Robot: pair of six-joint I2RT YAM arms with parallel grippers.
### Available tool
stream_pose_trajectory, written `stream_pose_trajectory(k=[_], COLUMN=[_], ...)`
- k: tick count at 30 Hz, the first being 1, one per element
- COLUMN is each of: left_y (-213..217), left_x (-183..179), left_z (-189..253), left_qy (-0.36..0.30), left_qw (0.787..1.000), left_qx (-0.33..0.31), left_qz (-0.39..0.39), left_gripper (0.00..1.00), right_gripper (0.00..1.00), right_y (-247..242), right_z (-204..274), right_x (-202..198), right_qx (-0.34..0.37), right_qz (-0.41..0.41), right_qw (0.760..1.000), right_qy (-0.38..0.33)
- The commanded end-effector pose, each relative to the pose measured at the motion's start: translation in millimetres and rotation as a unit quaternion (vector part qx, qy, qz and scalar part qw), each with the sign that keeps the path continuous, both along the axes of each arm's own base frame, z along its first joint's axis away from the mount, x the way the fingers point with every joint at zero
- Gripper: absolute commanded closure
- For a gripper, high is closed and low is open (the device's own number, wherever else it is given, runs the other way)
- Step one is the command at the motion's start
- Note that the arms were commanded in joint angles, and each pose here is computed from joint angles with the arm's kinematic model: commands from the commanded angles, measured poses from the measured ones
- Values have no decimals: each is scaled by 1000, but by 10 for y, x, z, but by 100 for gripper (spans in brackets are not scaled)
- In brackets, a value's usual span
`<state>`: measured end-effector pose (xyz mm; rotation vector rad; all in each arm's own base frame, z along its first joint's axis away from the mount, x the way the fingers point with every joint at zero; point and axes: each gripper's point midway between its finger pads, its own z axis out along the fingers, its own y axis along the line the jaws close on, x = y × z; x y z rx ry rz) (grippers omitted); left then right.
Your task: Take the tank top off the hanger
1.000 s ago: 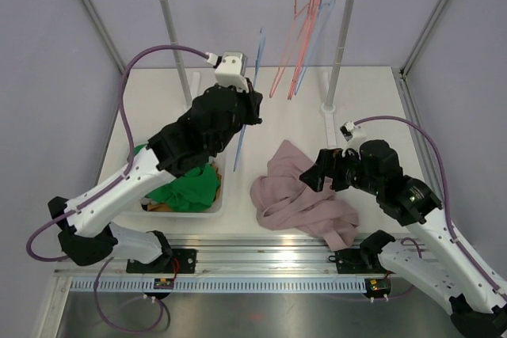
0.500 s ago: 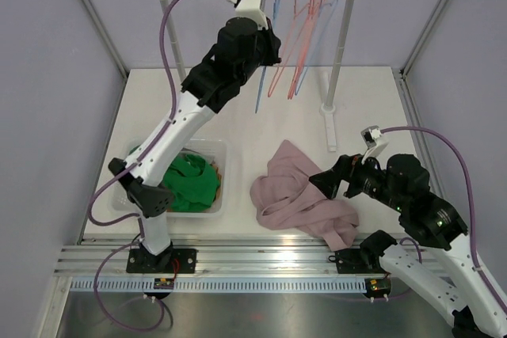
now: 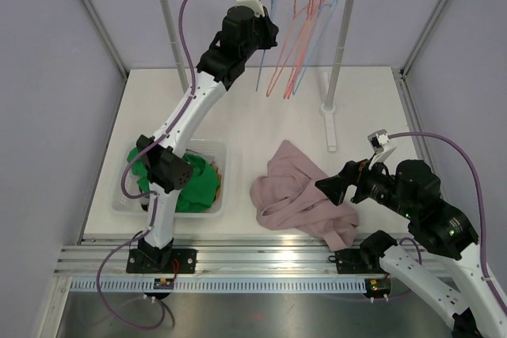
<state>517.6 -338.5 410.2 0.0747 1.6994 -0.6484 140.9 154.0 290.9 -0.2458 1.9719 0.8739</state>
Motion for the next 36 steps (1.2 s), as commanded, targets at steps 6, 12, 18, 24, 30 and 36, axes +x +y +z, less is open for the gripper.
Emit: stream_pose_trajectory(k=[6, 12, 18, 24, 30, 36], left_y=[-249, -300, -131, 145, 498, 886], left_x=[-117, -201, -285, -456, -960, -1539], left_z=[281, 233, 191, 294, 583, 829], left_qy=[-43, -29, -7, -10, -24, -40], left_qw=[996, 995, 998, 1000, 999, 998], left_qx=[-33, -31, -10, 1, -20, -38], left_qz=[-73, -90, -63, -26, -20, -17], left_gripper=[100, 91, 61, 25, 1, 1], right_gripper=[1, 1, 0, 0, 1, 1], right_y=[-95, -74, 106, 177, 158, 365], right_z=[-156, -434, -794, -957, -1294, -1900], right_x=[104, 291, 518, 656, 811, 769], right_qx=[-41, -70, -90, -95, -133, -174], right_qz=[-24, -53, -61, -71, -104, -112], right_qw=[999, 995, 988, 985, 971, 951], right_qy=[1, 47, 111, 127, 167, 231])
